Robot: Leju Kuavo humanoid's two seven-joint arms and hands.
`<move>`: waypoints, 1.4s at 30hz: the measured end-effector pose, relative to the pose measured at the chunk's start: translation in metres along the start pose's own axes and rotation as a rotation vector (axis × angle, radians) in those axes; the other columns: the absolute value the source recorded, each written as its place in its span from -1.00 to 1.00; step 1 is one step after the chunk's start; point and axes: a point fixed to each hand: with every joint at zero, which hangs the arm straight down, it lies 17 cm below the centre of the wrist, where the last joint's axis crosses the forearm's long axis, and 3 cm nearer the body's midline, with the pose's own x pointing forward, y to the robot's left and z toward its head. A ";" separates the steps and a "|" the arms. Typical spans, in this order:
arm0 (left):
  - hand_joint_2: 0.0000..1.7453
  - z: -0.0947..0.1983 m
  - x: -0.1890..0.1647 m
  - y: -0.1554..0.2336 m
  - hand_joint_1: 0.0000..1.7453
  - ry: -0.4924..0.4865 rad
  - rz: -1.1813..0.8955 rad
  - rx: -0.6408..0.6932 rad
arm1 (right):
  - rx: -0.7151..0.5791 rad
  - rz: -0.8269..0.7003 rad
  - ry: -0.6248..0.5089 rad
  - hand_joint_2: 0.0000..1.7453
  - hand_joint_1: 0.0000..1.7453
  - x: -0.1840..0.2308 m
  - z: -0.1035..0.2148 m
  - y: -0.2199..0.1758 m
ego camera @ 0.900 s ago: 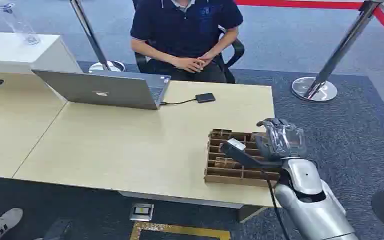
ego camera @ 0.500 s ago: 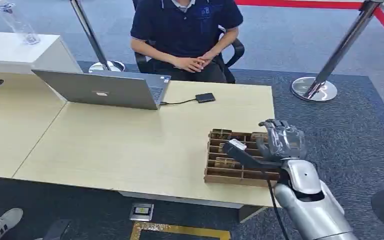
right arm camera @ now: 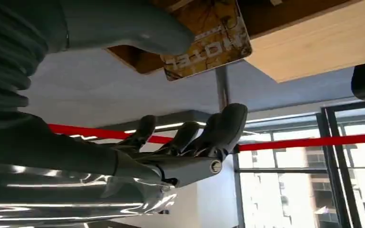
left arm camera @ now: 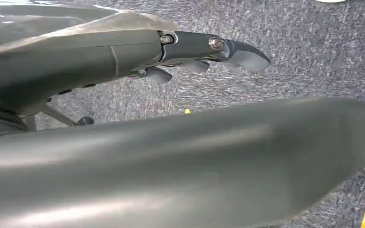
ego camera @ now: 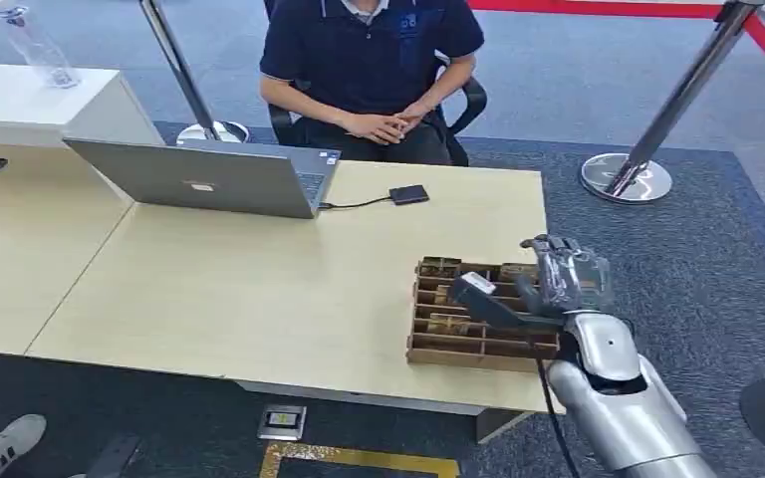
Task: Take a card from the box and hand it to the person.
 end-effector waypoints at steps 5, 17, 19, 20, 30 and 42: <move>-1.00 0.000 0.000 0.000 -1.00 0.000 -0.001 0.000 | 0.009 0.006 -0.003 1.00 -0.22 -0.001 -0.001 0.002; -1.00 0.000 0.000 -0.001 -1.00 0.000 -0.001 -0.002 | 0.031 0.029 -0.009 1.00 -0.10 -0.003 -0.003 0.005; -1.00 0.000 0.000 -0.001 -1.00 0.000 -0.004 -0.005 | 0.026 0.036 -0.009 1.00 -0.08 -0.005 -0.001 0.002; -1.00 0.000 0.000 -0.001 -1.00 0.001 -0.006 -0.006 | 0.023 0.037 -0.008 1.00 -0.06 -0.005 0.000 0.001; -1.00 0.000 0.000 -0.002 -1.00 -0.001 -0.011 -0.013 | -0.006 0.047 -0.001 1.00 0.46 -0.009 0.011 -0.006; -1.00 0.000 0.000 -0.001 -1.00 0.000 -0.014 -0.014 | -0.005 0.052 -0.012 1.00 0.12 -0.007 0.013 -0.005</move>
